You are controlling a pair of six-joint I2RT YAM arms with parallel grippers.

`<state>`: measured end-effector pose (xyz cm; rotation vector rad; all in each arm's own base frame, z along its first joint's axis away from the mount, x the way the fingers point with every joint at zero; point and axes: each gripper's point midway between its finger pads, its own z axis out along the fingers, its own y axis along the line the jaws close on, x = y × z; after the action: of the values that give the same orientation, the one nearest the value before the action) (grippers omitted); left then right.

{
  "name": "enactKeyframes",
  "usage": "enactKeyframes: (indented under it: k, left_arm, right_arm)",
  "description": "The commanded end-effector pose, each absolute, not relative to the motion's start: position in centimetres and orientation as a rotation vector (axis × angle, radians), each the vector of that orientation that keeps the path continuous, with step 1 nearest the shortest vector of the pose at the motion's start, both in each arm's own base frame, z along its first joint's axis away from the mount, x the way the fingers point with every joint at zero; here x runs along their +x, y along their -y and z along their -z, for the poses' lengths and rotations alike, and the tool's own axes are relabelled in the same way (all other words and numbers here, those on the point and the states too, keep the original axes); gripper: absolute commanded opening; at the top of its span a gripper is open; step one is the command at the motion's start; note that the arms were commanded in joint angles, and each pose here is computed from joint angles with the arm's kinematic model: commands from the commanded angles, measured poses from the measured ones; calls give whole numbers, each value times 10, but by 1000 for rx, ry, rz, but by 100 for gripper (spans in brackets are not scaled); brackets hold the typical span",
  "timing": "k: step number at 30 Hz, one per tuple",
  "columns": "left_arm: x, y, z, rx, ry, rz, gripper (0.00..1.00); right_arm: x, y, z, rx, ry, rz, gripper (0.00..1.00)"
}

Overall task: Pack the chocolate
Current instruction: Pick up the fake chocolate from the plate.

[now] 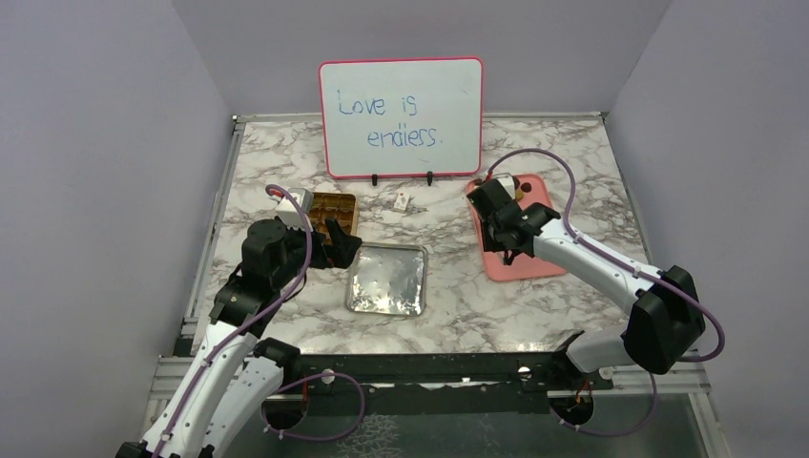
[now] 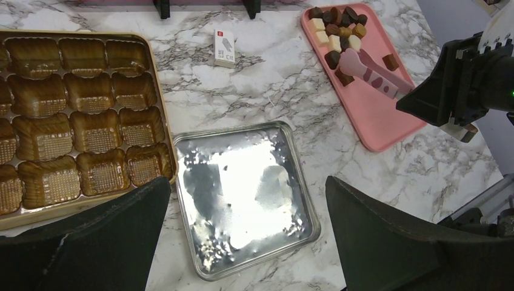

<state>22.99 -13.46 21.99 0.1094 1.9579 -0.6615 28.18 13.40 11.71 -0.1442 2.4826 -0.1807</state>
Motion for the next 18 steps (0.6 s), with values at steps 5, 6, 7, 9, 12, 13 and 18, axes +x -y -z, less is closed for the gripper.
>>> enactKeyframes:
  k: [5, 6, 7, 9, 12, 13, 18]
  left_arm:
    - [232, 131, -221, 111, -1940, 634, 99]
    - [232, 131, -221, 112, -1938, 633, 99]
    - [232, 131, -221, 110, -1938, 632, 99]
    - [232, 131, -221, 110, -1938, 632, 99]
    - [231, 131, -221, 110, -1937, 632, 99]
    - [231, 130, -221, 108, -1936, 630, 99]
    - [232, 130, -222, 108, -1935, 629, 99]
  right_arm:
    - [282, -138, -112, -163, -2494, 148, 37]
    - [281, -138, -112, -165, -2497, 149, 37]
    - [281, -137, -111, -164, -2497, 151, 37]
    - [280, -134, -111, -160, -2497, 168, 37]
    - [278, -132, -110, -163, -2505, 180, 38]
    - [278, -133, -110, -164, -2508, 176, 38]
    - [276, -134, -106, -169, -2518, 169, 38]
